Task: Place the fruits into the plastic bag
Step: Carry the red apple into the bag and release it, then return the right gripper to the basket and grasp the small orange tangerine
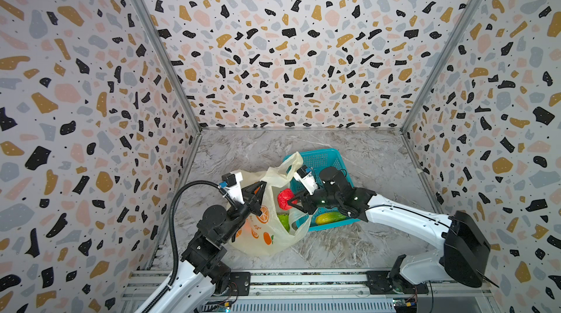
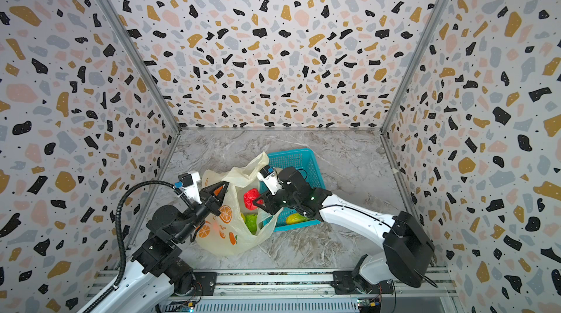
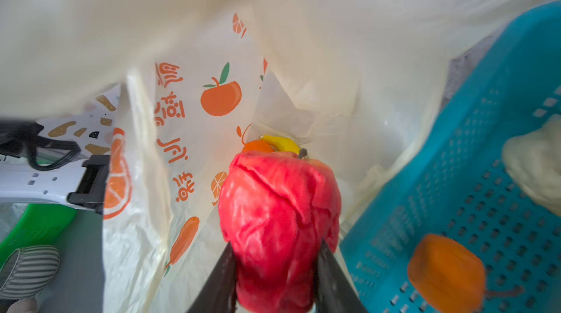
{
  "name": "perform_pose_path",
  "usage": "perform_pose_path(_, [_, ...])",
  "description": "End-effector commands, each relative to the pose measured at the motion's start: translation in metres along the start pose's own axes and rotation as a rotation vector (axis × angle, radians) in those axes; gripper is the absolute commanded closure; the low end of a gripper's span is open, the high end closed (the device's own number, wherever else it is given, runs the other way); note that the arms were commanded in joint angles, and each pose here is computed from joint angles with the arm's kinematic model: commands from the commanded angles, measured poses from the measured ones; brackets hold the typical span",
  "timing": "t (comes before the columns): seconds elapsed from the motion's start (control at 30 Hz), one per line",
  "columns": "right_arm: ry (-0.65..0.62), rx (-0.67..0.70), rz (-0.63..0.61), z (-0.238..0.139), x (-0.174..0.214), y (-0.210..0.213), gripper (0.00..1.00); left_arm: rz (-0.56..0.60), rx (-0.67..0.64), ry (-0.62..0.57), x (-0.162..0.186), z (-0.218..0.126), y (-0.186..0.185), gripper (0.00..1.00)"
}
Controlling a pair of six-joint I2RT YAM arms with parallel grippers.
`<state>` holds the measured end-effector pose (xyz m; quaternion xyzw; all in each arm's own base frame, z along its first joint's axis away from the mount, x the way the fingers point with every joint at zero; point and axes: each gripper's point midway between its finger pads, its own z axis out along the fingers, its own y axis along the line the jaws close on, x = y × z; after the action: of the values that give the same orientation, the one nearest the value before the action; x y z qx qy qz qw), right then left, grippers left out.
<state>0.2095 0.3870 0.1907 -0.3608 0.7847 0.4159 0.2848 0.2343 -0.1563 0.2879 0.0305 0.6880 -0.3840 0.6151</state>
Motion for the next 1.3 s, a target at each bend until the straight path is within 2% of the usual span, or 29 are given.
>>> perform_pose_path(0.0, [0.0, -0.063, -0.052, 0.019, -0.013, 0.018, 0.71, -0.009, 0.028, -0.042, -0.008, -0.001, -0.005, 1.0])
perform_pose_path(0.13, [0.093, -0.133, -0.073, 0.05, 0.006, 0.037, 0.69, -0.012, 0.03, -0.046, -0.009, -0.001, -0.005, 1.0])
perform_pose_path(0.23, [0.167, -0.164, -0.12, 0.065, 0.021, 0.049, 0.63, -0.012, 0.031, -0.046, -0.009, -0.001, -0.005, 1.0])
perform_pose_path(0.3, [0.196, -0.156, -0.13, 0.068, 0.027, 0.05, 0.46, -0.013, 0.03, -0.046, -0.008, -0.002, -0.005, 1.0])
perform_pose_path(0.4, [0.176, -0.112, -0.134, 0.063, 0.024, 0.044, 0.3, -0.012, 0.028, -0.045, -0.007, -0.002, -0.004, 1.0])
perform_pose_path(0.47, [0.144, -0.072, -0.141, 0.055, 0.018, 0.04, 0.25, -0.013, 0.029, -0.046, -0.007, -0.002, -0.004, 1.0])
perform_pose_path(0.7, [0.03, 0.084, -0.116, 0.015, -0.005, 0.006, 0.24, -0.012, 0.028, -0.045, -0.007, -0.002, -0.004, 1.0])
perform_pose_path(0.87, [-0.104, 0.226, -0.009, -0.03, -0.021, -0.038, 0.24, -0.009, 0.026, -0.047, -0.007, -0.002, -0.004, 1.0])
perform_pose_path(1.0, [-0.181, 0.307, 0.094, -0.058, -0.02, -0.071, 0.25, -0.009, 0.026, -0.046, -0.007, -0.002, -0.003, 1.0])
perform_pose_path(1.13, [-0.18, 0.362, 0.201, -0.068, -0.005, -0.1, 0.25, -0.009, 0.024, -0.044, -0.006, -0.002, -0.003, 1.0])
perform_pose_path(1.27, [-0.125, 0.376, 0.255, -0.059, 0.013, -0.117, 0.25, -0.009, 0.024, -0.044, -0.006, -0.002, -0.003, 1.0])
